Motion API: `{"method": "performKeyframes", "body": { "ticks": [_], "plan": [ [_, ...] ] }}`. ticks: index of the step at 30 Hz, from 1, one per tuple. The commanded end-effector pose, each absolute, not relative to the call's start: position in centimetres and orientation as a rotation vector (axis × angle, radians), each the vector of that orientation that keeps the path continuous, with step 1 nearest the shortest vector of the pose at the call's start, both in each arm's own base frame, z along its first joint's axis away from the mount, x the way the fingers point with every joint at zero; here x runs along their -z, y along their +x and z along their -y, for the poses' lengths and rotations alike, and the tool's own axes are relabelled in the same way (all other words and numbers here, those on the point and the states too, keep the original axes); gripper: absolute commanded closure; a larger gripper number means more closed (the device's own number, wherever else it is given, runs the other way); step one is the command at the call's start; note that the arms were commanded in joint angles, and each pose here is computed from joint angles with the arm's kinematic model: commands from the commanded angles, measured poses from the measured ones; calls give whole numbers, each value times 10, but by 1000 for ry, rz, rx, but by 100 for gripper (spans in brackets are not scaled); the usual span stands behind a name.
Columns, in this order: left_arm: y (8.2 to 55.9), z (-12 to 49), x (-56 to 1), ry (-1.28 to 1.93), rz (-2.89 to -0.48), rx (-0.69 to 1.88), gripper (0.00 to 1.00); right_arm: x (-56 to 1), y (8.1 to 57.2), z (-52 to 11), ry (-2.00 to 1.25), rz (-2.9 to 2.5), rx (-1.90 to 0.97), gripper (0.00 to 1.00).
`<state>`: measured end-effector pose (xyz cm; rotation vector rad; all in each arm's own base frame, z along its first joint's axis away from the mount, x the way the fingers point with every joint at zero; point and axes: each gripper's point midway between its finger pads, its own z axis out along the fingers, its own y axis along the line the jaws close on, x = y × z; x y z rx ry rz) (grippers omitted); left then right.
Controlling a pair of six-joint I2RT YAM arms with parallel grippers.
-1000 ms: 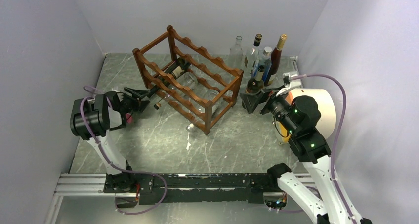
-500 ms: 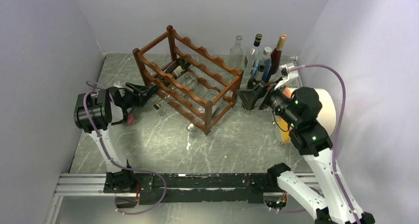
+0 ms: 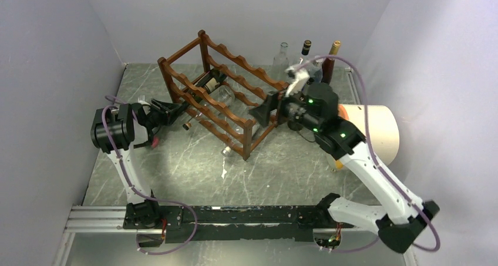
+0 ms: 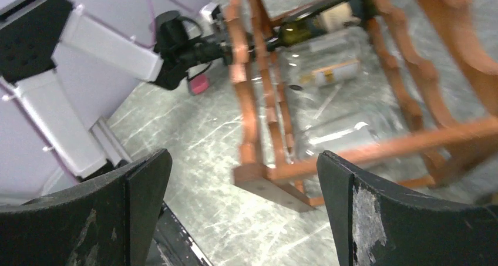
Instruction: Take the wine bottle off the wine rack
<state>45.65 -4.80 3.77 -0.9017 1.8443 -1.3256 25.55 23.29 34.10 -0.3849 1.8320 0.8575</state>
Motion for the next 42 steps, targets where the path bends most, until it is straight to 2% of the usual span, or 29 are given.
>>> {"method": "performKeyframes", "body": {
  "ticks": [1, 3, 8, 12, 16, 24, 27, 30, 33, 42],
  "plan": [
    [457, 53, -47, -821, -1815, 1358, 53, -351, 257, -274, -490, -1813, -705, 0],
    [453, 51, -49, -829, -1791, 1377, 59, -345, 262, -289, -557, -1833, -658, 0],
    [439, 42, -58, -840, -1738, 1402, 84, -325, 287, -315, -700, -1866, -561, 3],
    [423, 33, -64, -849, -1733, 1378, 93, -309, 305, -333, -764, -1883, -519, 8],
    [406, 25, -64, -886, -1731, 1369, 93, -288, 316, -347, -761, -1902, -528, 10],
    [366, 23, -68, -934, -1741, 1390, 93, -254, 332, -350, -716, -1969, -511, 22],
    [353, 22, -69, -958, -1750, 1393, 93, -250, 337, -346, -690, -1980, -518, 29],
    [342, 25, -73, -975, -1736, 1409, 93, -248, 342, -346, -668, -1991, -530, 41],
    [332, 30, -74, -975, -1745, 1412, 93, -241, 344, -349, -660, -2003, -538, 45],
    [306, 29, -78, -966, -1856, 1394, 93, -235, 348, -349, -634, -2018, -528, 49]
  ]
}}
